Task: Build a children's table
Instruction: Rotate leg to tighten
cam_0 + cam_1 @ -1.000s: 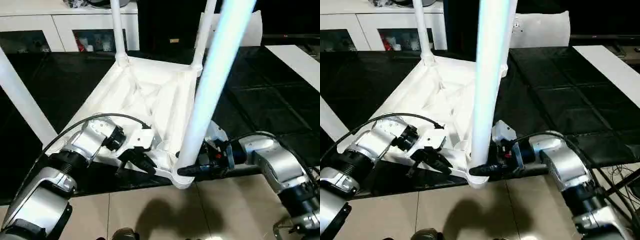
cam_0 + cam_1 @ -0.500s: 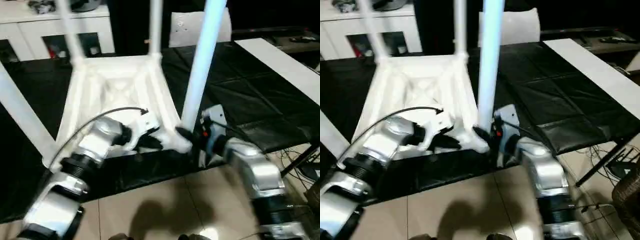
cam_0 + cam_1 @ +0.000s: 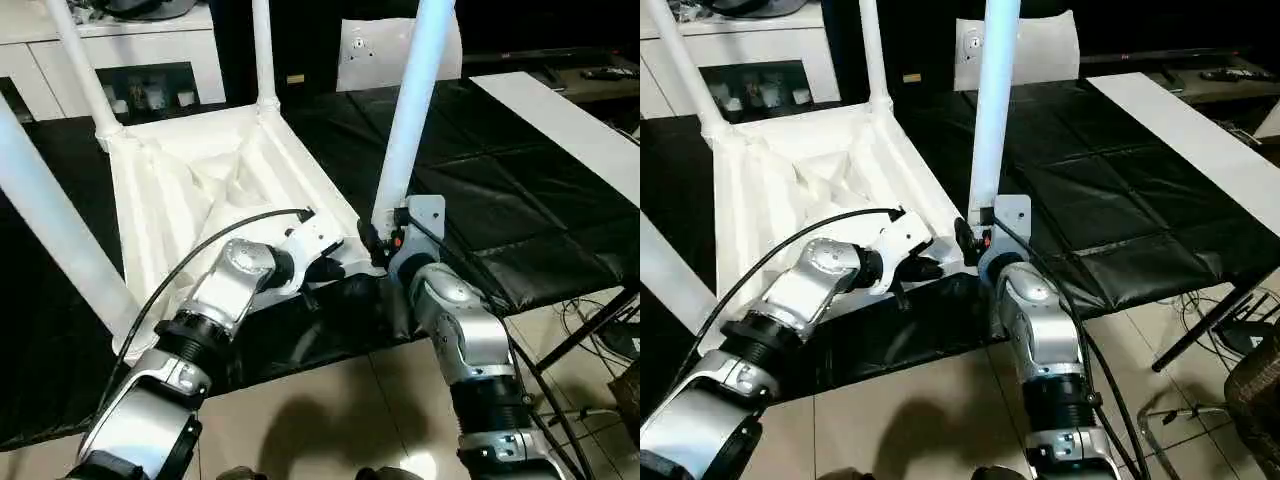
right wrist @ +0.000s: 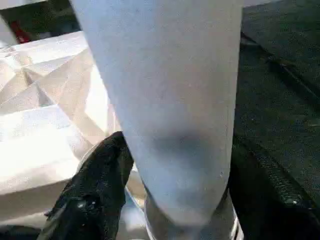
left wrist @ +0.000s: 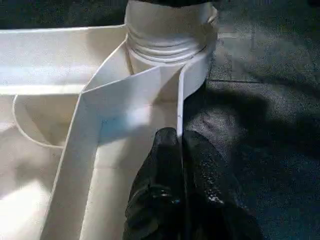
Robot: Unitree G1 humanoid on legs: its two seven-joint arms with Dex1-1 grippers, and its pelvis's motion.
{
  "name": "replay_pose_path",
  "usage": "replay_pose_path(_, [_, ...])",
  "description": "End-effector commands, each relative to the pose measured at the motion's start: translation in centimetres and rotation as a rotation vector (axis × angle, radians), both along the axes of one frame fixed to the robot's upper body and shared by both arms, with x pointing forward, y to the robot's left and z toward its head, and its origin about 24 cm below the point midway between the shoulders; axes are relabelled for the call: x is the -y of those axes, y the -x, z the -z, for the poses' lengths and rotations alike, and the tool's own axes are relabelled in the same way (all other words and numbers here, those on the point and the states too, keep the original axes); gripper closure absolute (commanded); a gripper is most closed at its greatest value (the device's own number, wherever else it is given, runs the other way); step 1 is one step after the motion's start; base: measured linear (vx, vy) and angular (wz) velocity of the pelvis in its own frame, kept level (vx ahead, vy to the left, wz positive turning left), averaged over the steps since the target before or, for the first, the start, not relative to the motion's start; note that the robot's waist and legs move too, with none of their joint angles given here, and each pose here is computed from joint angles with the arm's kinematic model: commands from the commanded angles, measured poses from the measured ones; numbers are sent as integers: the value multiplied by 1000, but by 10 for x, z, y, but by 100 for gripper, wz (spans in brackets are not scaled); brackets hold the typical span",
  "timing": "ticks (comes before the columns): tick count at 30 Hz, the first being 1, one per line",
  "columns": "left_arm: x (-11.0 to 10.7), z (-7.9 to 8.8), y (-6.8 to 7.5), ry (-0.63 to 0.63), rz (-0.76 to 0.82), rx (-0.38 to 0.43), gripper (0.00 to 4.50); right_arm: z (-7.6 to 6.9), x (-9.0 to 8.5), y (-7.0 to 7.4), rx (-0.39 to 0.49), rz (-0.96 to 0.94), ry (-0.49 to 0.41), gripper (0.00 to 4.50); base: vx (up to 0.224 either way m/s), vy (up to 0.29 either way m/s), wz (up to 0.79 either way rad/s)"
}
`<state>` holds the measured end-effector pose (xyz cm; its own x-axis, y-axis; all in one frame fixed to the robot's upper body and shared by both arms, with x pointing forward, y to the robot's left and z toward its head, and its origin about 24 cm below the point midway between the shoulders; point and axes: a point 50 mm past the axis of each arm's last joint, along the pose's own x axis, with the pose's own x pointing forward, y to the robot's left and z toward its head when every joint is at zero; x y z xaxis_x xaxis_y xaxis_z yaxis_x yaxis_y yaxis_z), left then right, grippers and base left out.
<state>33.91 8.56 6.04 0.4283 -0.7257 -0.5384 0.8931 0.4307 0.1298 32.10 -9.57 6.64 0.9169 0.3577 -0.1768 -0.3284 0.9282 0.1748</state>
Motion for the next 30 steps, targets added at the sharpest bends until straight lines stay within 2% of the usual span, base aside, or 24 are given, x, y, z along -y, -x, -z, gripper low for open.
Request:
replay_pose_path(1, [4, -12, 5, 44, 143, 61, 450, -14, -1, 4, 83, -88, -33, 111, 0, 0, 0])
replay_pose_path(2, [2, -12, 8, 35, 198, 70, 450, -16, 1, 7, 94, -139, -37, 111, 0, 0, 0])
replay_pose_path(3, [1, -12, 8, 34, 204, 70, 450, -16, 1, 7, 95, -144, -38, 99, 0, 0, 0])
replay_pose_path(4, [-5, -10, 8, 27, 213, 39, 450, -18, 6, 12, 110, -232, -19, 91, 0, 0, 0])
replay_pose_path(6, [-10, -9, 9, -10, 252, 45, 450, -19, 7, 17, 114, -324, -9, 73, 0, 0, 0])
replay_pose_path(9, [-20, -8, 11, -34, 336, 17, 450, -22, 13, 29, 124, -543, 52, 73, 0, 0, 0])
replay_pose_path(14, [-33, -7, 21, -60, 533, -63, 450, -21, 30, 46, 64, -885, 126, 73, 0, 0, 0])
replay_pose_path(21, [-39, -7, 30, -111, 684, -139, 450, -19, 44, 47, -7, -1070, 186, 73, 0, 0, 0])
replay_pose_path(22, [-41, -8, 31, -126, 712, -153, 450, -17, 45, 47, -25, -1118, 199, 98, 0, 0, 0])
replay_pose_path(24, [-42, -8, 31, -135, 725, -159, 450, -17, 46, 47, -33, -1142, 205, 98, 0, 0, 0])
replay_pose_path(25, [-42, -9, 31, -147, 745, -162, 450, -16, 47, 48, -54, -1191, 225, 123, 0, 0, 0])
replay_pose_path(30, [-42, -10, 30, -150, 753, -162, 450, -16, 46, 49, -77, -1233, 233, 142, 0, 0, 0])
